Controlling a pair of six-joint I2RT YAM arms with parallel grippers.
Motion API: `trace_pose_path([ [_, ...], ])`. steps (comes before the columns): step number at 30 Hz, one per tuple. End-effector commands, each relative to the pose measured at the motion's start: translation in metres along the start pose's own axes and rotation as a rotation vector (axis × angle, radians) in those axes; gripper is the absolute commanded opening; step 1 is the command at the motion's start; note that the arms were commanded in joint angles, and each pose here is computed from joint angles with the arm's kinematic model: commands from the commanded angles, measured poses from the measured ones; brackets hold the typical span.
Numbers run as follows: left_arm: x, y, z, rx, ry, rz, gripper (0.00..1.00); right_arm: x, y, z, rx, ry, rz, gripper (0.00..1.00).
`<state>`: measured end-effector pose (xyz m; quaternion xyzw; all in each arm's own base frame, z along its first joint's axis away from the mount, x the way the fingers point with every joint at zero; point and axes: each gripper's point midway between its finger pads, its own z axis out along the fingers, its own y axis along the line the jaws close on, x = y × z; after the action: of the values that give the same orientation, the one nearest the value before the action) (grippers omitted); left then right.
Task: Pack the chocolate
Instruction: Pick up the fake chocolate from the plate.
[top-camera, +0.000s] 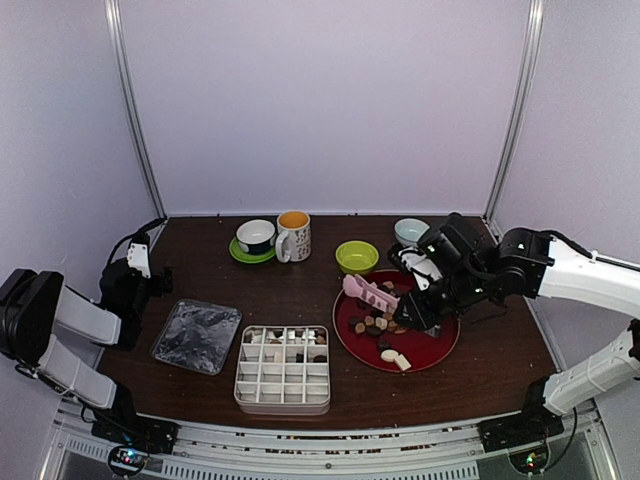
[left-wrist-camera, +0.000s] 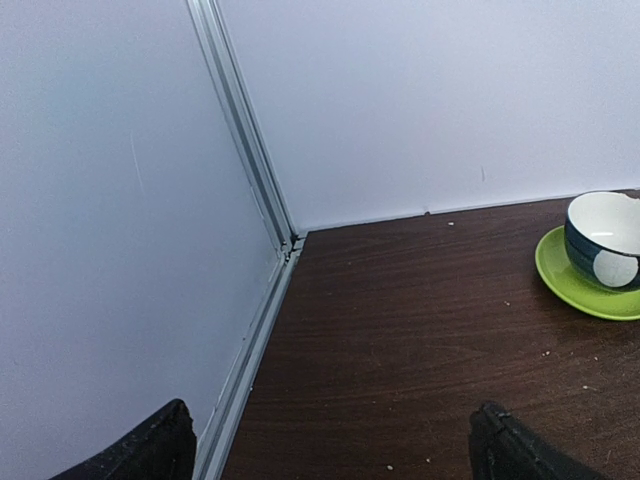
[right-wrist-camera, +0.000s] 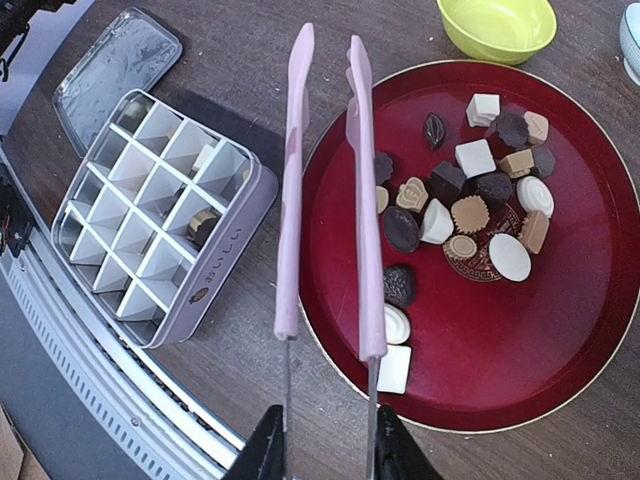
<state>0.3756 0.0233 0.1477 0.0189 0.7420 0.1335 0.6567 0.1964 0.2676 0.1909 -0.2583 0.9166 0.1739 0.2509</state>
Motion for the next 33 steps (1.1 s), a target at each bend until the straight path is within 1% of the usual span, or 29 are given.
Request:
trace_pose_path([
  [1, -0.012, 0.006, 0.003, -0.023, -0.039, -0.011, 0.98, -0.003, -0.004, -0.004, -0.002, -0.033, 0.018, 0.28],
  [10, -0.013, 0.006, 0.003, -0.022, -0.04, -0.011, 0.98, 0.004, -0.015, -0.007, 0.02, -0.021, 0.036, 0.27],
  [19, -0.012, 0.006, 0.003, -0.022, -0.039, -0.01, 0.98, 0.04, -0.051, -0.009, 0.1, 0.061, 0.11, 0.27],
  [25, -0.013, 0.006, 0.003, -0.022, -0.04, -0.012, 0.98, 0.084, -0.07, -0.001, 0.15, 0.178, 0.165, 0.26],
  [33, -0.013, 0.006, 0.003, -0.022, -0.041, -0.011, 0.98, 0.094, -0.072, 0.004, 0.15, 0.194, 0.199, 0.26],
])
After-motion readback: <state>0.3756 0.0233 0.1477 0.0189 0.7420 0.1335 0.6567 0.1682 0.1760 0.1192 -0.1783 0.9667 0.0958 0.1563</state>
